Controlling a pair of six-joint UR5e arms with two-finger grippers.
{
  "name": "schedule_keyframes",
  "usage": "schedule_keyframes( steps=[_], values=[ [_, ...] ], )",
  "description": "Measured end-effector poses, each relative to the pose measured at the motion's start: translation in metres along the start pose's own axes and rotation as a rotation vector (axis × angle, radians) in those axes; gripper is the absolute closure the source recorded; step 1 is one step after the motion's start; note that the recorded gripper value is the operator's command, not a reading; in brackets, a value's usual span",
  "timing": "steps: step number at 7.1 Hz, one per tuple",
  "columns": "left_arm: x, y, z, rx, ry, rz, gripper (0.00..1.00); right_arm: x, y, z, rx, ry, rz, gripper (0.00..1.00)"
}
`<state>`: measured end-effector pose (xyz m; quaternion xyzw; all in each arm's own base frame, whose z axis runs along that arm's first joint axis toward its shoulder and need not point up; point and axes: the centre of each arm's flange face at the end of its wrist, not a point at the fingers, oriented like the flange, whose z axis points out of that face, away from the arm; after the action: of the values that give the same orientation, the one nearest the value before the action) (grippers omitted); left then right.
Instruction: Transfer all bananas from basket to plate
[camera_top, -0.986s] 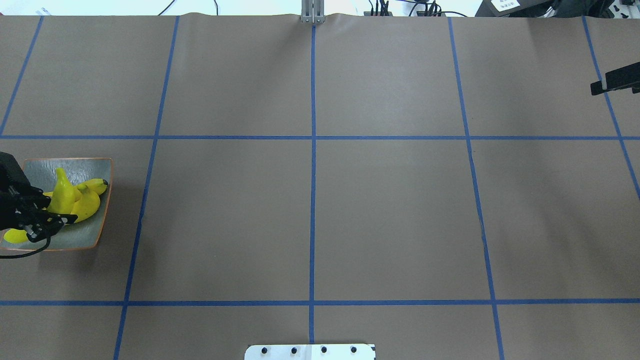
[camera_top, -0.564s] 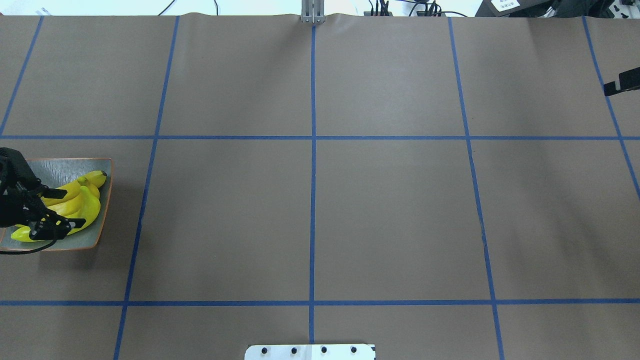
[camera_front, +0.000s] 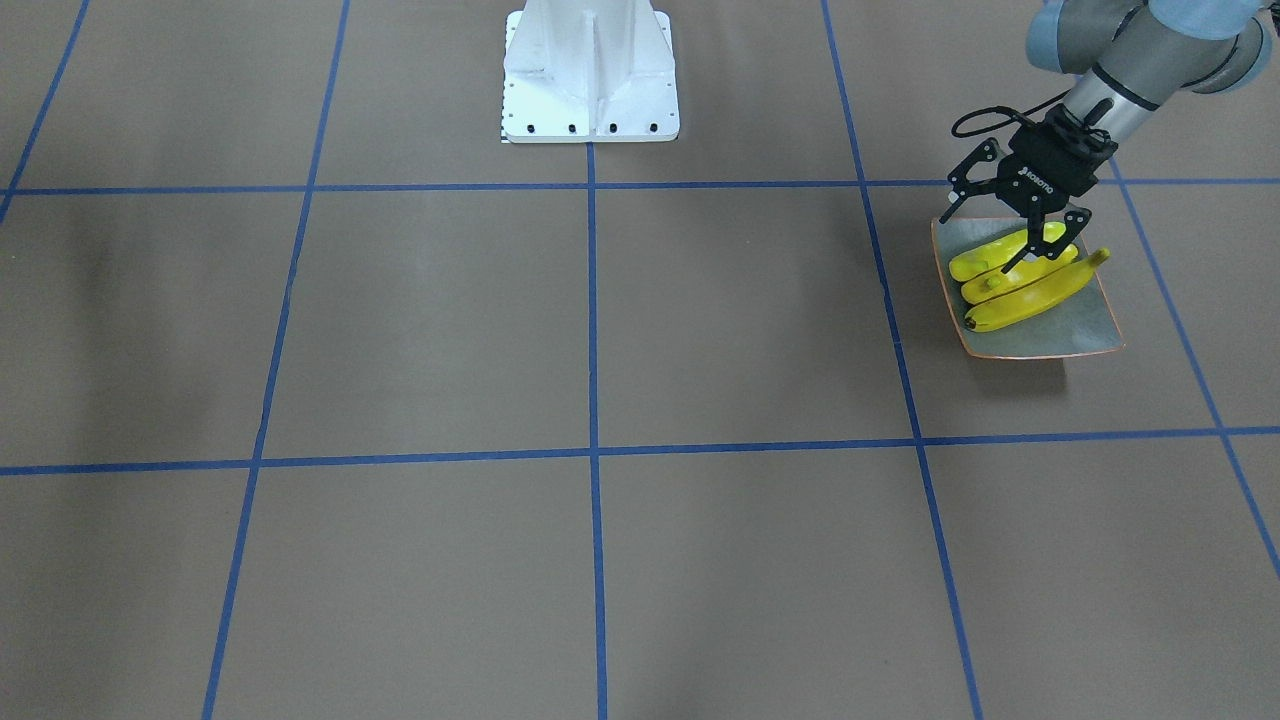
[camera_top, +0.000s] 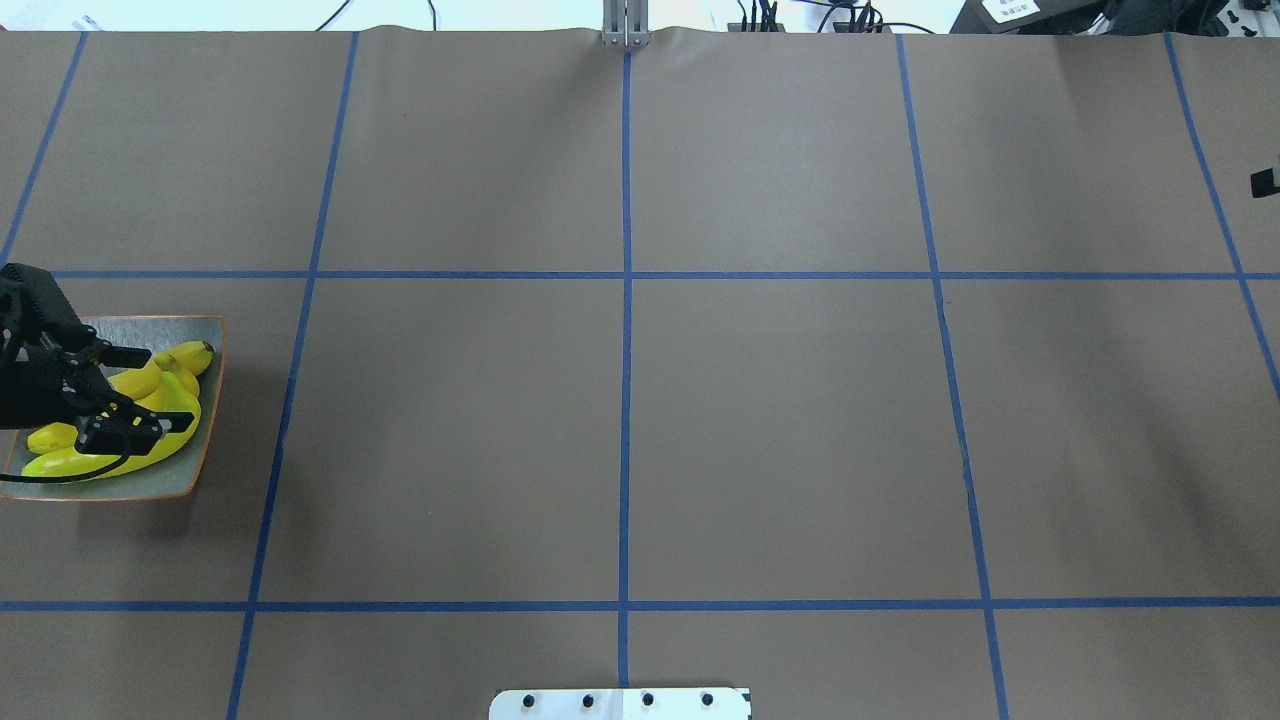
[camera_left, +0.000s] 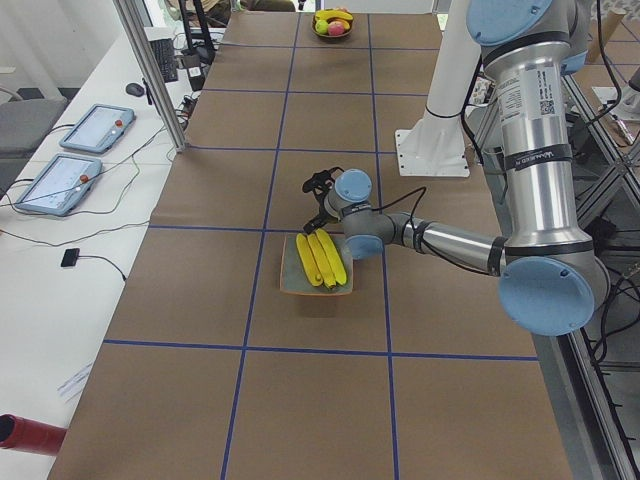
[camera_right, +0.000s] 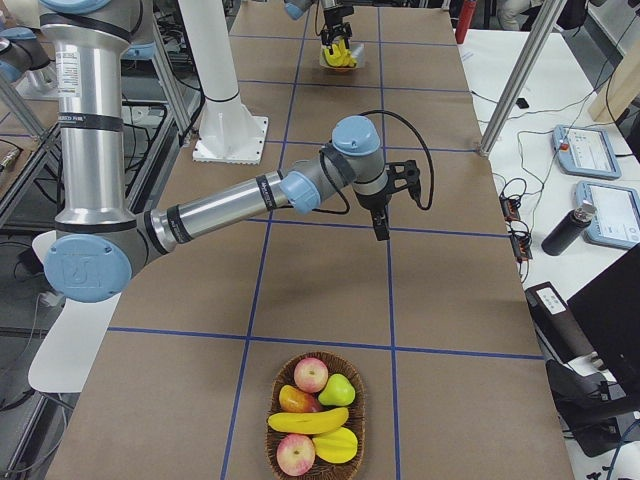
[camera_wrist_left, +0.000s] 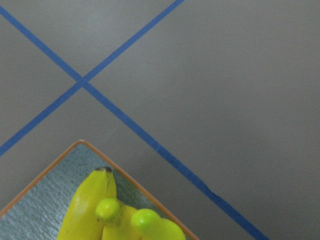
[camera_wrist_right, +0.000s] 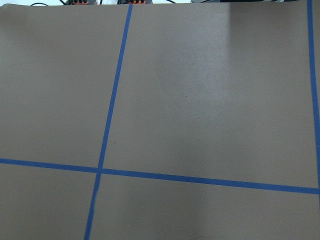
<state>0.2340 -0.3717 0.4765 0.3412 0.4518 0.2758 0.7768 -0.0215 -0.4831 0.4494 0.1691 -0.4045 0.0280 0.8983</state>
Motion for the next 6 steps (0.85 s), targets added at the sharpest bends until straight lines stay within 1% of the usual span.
schedule_keyframes(
  steps=[3,4,6],
  values=[
    [0.000,-0.007,-0.006,0.054,0.016,-0.073,0.01,0.035,0.014,0.005,0.034,0.156,0.006,0.00],
    [0.002,-0.009,-0.007,0.063,0.023,-0.105,0.01,0.041,0.017,0.006,0.037,0.184,0.011,0.00],
    [0.003,-0.011,-0.007,0.071,0.028,-0.130,0.01,0.050,0.025,0.009,0.029,0.205,0.020,0.00]
  ],
)
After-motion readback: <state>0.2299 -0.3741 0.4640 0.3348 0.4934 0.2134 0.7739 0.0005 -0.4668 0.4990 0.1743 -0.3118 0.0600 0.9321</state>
